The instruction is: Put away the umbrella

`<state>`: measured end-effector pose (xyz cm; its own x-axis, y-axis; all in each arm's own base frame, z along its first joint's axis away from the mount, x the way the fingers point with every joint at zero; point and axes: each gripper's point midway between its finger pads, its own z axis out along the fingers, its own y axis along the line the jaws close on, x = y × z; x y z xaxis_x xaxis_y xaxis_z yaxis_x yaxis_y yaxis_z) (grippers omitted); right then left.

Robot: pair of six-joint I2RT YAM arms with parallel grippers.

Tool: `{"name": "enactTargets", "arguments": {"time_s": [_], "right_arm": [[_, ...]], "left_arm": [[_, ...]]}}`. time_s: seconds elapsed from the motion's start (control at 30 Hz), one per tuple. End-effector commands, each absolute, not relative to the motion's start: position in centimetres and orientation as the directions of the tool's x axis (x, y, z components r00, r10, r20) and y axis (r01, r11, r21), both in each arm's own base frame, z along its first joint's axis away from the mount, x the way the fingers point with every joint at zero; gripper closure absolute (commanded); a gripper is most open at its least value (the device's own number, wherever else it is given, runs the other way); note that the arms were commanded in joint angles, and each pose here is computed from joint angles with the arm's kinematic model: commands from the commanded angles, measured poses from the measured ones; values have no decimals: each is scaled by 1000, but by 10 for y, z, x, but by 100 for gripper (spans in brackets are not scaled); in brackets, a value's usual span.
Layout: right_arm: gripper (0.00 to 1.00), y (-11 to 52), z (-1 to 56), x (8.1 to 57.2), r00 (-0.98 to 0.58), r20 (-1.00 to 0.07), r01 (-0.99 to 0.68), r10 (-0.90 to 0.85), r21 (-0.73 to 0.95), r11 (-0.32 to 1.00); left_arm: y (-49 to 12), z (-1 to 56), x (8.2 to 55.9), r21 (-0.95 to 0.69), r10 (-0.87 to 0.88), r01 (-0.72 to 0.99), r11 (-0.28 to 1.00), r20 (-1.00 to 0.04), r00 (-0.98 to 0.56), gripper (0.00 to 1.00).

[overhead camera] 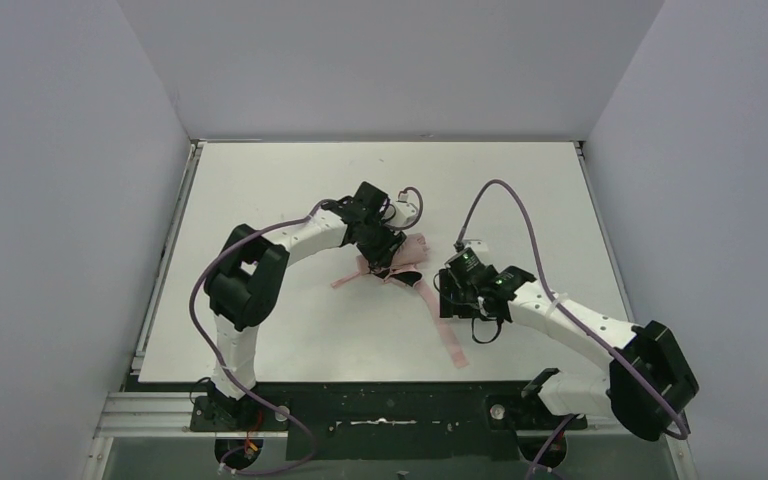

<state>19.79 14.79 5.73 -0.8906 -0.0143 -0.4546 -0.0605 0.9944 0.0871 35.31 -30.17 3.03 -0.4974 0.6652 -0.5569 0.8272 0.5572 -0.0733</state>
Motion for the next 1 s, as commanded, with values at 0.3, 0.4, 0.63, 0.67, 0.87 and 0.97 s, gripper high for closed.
{"name": "enactTargets", "arguments": {"time_s": [0.3, 0.4, 0.63, 0.67, 0.87, 0.97], "right_arm": [[38, 187, 43, 241, -837, -528, -272, -146, 169, 947], [36, 190, 38, 248, -831, -528, -292, -174, 148, 945], [39, 198, 22, 255, -844, -501, -300, -190, 148, 942], [41, 197, 19, 254, -851, -490, -293, -189, 142, 946], [70, 183, 0, 235, -892, -423, -233, -161, 124, 965], [83, 177, -5, 220, -906, -400, -207, -138, 134, 969]], "left_arm": [[-294, 5, 337, -144, 711, 834, 533, -457, -534, 100], [-295, 7, 337, -149, 709, 834, 531, -460, -534, 100], [-295, 6, 337, -155, 710, 832, 532, -454, -538, 100], [-295, 7, 337, -155, 709, 831, 534, -454, -539, 100], [-294, 5, 338, -165, 704, 822, 544, -443, -555, 100], [-293, 3, 338, -166, 704, 818, 551, -434, -562, 100]]}}
